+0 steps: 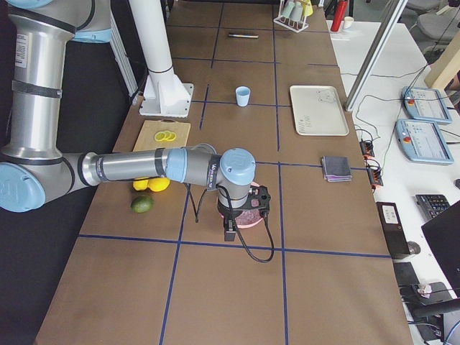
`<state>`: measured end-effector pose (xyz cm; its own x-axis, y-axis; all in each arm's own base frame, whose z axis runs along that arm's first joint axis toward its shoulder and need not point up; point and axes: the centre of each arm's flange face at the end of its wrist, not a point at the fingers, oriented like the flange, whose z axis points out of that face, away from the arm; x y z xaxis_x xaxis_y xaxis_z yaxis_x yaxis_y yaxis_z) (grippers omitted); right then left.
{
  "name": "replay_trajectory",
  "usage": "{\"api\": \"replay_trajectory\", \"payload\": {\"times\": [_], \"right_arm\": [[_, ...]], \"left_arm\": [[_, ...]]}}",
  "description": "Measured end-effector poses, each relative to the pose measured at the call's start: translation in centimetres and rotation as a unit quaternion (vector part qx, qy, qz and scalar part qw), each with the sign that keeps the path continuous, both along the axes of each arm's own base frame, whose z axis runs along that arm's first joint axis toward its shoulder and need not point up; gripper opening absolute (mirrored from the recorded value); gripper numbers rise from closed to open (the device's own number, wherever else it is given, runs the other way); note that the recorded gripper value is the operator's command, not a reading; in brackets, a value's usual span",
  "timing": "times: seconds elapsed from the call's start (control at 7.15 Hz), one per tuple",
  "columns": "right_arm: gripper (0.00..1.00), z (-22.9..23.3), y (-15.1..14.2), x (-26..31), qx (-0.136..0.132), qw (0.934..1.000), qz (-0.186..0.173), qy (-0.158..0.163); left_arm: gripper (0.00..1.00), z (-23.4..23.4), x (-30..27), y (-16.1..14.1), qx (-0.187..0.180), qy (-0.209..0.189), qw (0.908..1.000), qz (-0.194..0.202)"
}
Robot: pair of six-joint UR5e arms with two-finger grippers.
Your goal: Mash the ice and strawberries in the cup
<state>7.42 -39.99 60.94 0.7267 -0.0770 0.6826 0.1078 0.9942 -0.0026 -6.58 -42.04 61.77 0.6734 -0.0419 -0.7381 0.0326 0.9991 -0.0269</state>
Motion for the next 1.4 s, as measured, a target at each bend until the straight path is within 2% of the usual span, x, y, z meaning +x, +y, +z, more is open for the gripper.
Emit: {"api": "replay_trajectory", "payload": {"times": [0.42, 0.7, 0.98, 1.4], "right_arm": [[1.00, -0.01, -0.11, -0.33, 0.002, 1.0000, -0.005, -0.002], [1.00, -0.02, -0.12, -0.35, 0.003, 1.0000, -0.006, -0.001], [1.00, -0.12, -0.13, -0.35, 0.004, 1.0000, -0.006, -0.001], [1.00, -0.13, -0.24, -0.37, 0.008, 1.0000, -0.005, -0.001]], "left_arm": [[1.00, -0.34, 0.52, -0.06, 0.009, 0.002, 0.9999, 0.006], [1.00, -0.71, 0.92, -0.23, 0.042, 0.005, 0.9991, 0.010], [1.00, -0.77, 1.10, -0.27, 0.056, 0.006, 0.9983, 0.012], [1.00, -0.19, 1.16, 0.18, 0.049, 0.004, 0.9987, 0.013]]}}
